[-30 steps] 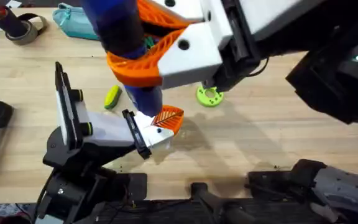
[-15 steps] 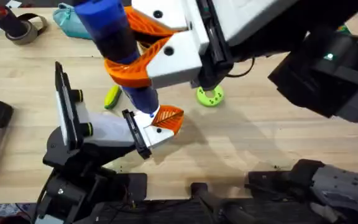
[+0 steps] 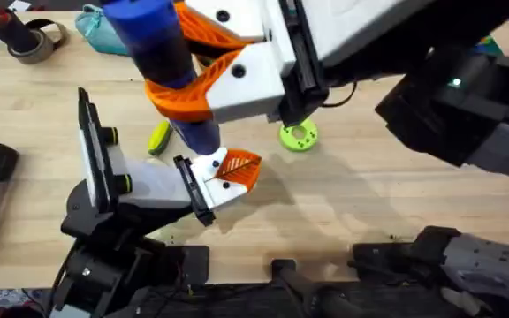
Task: Pick up the gripper from the table and insert it into the empty holder that is missing its gripper. Then pick up a screw, insert it into the mounting hole, and use the screwdriver to tighten it. Finally, clean up the table by picking up the vegetable and placing it into the bucket.
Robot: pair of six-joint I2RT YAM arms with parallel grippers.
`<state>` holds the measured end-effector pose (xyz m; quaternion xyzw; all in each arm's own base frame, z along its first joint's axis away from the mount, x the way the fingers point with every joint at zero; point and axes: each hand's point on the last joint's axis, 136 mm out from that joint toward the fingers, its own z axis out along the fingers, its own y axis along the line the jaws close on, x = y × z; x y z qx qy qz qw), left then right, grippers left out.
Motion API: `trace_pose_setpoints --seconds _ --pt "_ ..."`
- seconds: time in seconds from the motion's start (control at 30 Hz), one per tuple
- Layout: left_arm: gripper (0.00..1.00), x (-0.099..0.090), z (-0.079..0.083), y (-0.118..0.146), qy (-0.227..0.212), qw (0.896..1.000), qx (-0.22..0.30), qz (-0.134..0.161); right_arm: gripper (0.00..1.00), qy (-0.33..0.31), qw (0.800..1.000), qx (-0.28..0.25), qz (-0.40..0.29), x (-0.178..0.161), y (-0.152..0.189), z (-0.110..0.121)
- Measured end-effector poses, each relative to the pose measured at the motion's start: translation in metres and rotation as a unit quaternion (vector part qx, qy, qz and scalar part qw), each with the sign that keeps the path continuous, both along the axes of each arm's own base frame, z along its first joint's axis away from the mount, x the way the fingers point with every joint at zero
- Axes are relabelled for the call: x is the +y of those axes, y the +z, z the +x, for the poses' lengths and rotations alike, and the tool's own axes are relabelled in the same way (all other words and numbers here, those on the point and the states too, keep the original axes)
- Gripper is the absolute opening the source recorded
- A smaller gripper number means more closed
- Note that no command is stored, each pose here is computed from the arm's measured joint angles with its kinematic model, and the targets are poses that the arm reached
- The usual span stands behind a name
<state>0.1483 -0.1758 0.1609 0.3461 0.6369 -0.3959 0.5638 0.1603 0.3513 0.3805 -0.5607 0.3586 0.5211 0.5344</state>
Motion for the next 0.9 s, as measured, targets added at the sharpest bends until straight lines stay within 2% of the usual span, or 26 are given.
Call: trace_pose_setpoints --seconds 0.9 --pt "0.016 0.0 0.0 0.0 0.0 1.0 0.0 0.0 0.044 0.0 1.0 0.019 -0.018 0.0 -0.022 0.0"
